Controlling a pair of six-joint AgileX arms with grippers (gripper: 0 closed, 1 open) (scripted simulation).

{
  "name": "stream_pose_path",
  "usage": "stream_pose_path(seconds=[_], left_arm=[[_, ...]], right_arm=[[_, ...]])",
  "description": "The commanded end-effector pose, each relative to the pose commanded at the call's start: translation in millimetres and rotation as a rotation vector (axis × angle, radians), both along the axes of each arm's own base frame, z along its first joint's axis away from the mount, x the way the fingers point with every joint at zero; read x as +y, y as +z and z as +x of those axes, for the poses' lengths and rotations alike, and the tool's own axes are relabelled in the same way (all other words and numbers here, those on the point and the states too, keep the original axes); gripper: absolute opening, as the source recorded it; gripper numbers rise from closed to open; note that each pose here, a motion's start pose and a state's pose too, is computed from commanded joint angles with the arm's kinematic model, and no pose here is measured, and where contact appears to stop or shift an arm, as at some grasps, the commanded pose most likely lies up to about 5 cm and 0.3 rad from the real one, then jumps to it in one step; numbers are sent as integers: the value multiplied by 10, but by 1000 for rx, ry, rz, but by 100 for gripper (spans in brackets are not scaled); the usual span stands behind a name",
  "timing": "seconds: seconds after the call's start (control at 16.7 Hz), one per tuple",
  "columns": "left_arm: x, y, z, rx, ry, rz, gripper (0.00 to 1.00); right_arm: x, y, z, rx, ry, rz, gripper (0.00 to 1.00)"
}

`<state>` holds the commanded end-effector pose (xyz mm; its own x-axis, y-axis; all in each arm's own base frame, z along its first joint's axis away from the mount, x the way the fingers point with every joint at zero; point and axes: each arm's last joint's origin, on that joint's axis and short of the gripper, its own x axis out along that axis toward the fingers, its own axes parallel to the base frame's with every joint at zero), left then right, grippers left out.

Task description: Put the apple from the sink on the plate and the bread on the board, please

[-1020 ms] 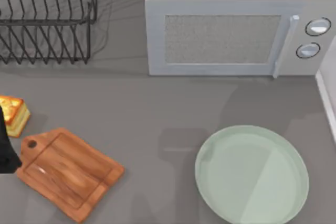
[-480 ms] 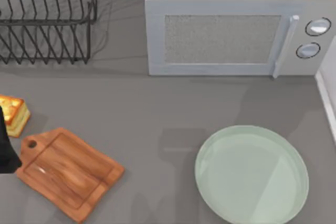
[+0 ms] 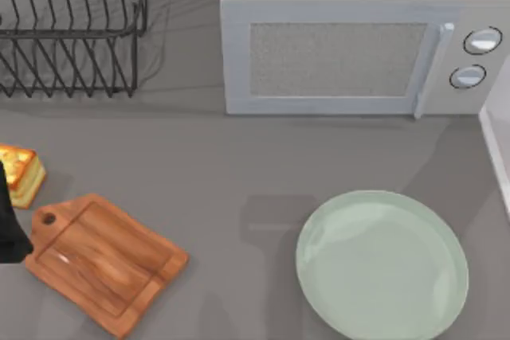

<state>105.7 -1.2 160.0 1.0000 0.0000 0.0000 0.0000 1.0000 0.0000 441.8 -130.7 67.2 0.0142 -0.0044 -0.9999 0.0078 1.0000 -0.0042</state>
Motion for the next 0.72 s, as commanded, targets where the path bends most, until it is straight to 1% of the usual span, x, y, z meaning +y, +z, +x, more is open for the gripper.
stream_pose_path(seconds=[0.12,0.24,0.3,0.54,0.72], left_arm=[[0,0,0,0,0,0,100],[0,0,0,0,0,0,100],[0,0,0,0,0,0,100],[0,0,0,0,0,0,100],[0,0,0,0,0,0,100]], right_arm=[[1,-322,-23,-2,-1,-1,100],[10,-550,-66,9,-2,3,100],[13,-603,-80,13,-2,4,100],[14,-611,-82,14,-2,4,100],[14,-611,-82,14,-2,4,77]])
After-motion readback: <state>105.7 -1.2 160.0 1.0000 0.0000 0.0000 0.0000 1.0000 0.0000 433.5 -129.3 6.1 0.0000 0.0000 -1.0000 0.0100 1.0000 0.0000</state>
